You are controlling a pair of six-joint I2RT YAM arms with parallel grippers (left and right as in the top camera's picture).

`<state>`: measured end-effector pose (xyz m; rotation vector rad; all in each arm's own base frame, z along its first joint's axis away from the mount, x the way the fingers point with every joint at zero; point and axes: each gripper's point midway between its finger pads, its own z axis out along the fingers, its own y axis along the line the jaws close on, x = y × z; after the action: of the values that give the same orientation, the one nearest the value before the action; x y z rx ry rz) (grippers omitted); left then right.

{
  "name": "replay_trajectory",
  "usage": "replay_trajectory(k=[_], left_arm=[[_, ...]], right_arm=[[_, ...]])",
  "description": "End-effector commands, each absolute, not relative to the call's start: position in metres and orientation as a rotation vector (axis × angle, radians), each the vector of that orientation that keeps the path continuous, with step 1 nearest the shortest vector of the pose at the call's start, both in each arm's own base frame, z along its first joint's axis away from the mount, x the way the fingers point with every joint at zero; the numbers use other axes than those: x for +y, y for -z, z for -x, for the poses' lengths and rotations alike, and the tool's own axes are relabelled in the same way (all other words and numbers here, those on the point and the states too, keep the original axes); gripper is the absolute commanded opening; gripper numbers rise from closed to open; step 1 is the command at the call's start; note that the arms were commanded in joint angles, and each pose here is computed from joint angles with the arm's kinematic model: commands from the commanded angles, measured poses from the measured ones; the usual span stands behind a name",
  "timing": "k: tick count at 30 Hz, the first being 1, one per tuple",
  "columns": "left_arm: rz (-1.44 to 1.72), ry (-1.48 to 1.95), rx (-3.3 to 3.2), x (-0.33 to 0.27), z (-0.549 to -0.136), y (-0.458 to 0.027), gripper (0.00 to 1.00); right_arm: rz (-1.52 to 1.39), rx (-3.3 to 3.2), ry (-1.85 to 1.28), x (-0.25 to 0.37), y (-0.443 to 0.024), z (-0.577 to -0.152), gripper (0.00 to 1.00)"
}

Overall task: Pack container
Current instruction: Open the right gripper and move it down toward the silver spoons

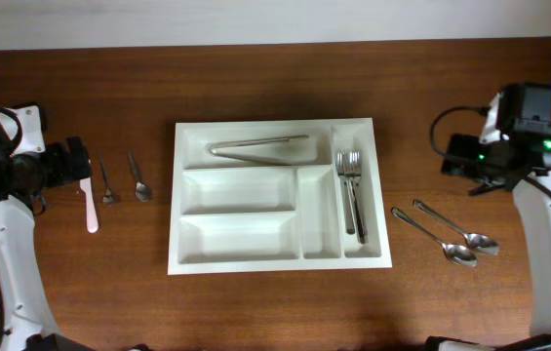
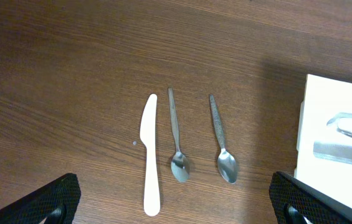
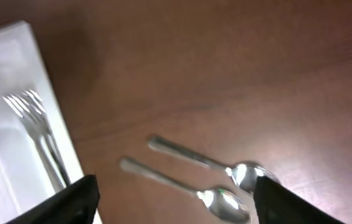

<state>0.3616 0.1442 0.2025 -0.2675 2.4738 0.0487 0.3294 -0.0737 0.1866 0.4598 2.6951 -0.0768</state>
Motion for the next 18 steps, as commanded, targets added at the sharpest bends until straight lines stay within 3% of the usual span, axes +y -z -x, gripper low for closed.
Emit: replay_trajectory(k=[1, 3, 6, 13, 18], left_arm=[[0.249, -0.065, 2.453, 0.146, -0.363, -0.212, 0.99], [0.249, -0.065, 2.453, 0.146, -0.363, -0.212, 0.99], [0.249, -0.066, 2.453, 0.146, -0.363, -0.212, 0.99], [0.249, -0.065, 2.453, 0.146, -0.363, -0.212, 0.99], [0.249, -0.065, 2.453, 0.146, -0.363, -0.212, 0.99]], right_arm=[[-0.503, 2.723, 0.101, -0.084, -0.186, -0.318, 0.81], [-0.525, 2.776, 0.098, -0.081, -0.181, -0.305, 0.81], [-0.677, 2.848, 0.038, -0.071, -0.173, -0.283, 0.74], [-0.729, 2.997, -0.138, -0.043, -0.145, -0.252, 0.61], [-0.885, 3.020, -0.069, -0.048, -0.122, -0.236, 0.62]])
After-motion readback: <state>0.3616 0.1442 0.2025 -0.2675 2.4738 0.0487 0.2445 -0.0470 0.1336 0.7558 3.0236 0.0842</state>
